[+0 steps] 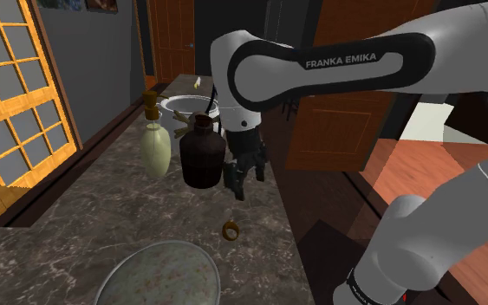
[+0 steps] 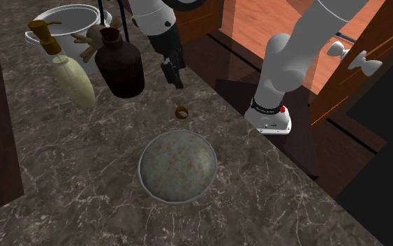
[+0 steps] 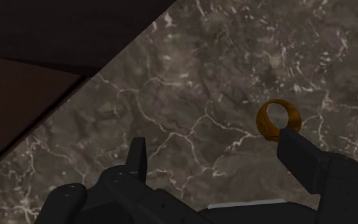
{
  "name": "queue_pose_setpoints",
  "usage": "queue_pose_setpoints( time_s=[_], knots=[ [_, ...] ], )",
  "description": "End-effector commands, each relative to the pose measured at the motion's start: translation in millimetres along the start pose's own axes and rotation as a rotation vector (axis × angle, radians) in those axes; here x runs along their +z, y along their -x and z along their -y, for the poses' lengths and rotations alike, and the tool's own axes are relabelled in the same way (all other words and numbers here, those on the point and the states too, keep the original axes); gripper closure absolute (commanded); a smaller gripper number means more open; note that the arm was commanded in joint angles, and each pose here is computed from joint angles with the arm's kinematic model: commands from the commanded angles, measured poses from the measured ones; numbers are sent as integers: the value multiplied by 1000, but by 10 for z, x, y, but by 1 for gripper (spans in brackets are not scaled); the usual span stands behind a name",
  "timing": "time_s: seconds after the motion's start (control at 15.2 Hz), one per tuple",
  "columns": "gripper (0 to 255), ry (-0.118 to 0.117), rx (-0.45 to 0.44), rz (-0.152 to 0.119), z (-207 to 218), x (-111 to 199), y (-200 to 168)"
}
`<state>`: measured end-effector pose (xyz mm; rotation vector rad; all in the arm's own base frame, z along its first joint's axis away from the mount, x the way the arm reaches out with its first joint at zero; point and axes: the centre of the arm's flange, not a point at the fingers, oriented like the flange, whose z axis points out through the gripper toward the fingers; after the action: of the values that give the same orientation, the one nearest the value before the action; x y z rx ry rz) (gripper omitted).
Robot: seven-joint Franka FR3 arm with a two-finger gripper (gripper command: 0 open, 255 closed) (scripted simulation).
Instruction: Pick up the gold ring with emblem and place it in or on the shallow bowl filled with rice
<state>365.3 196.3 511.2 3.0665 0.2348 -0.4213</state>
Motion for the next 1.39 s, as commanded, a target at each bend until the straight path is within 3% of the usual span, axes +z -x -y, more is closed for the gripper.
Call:
queue_pose_setpoints(
  time_s=[0.0, 0.33, 0.86, 1.32],
  knots=[
    [0, -8, 5, 38, 229, 89, -108],
    [0, -26, 16, 122, 760, 310, -380],
    [0, -26, 16, 122, 771, 707, -332],
    [0, -26, 16, 122, 771, 706, -332]
  ],
)
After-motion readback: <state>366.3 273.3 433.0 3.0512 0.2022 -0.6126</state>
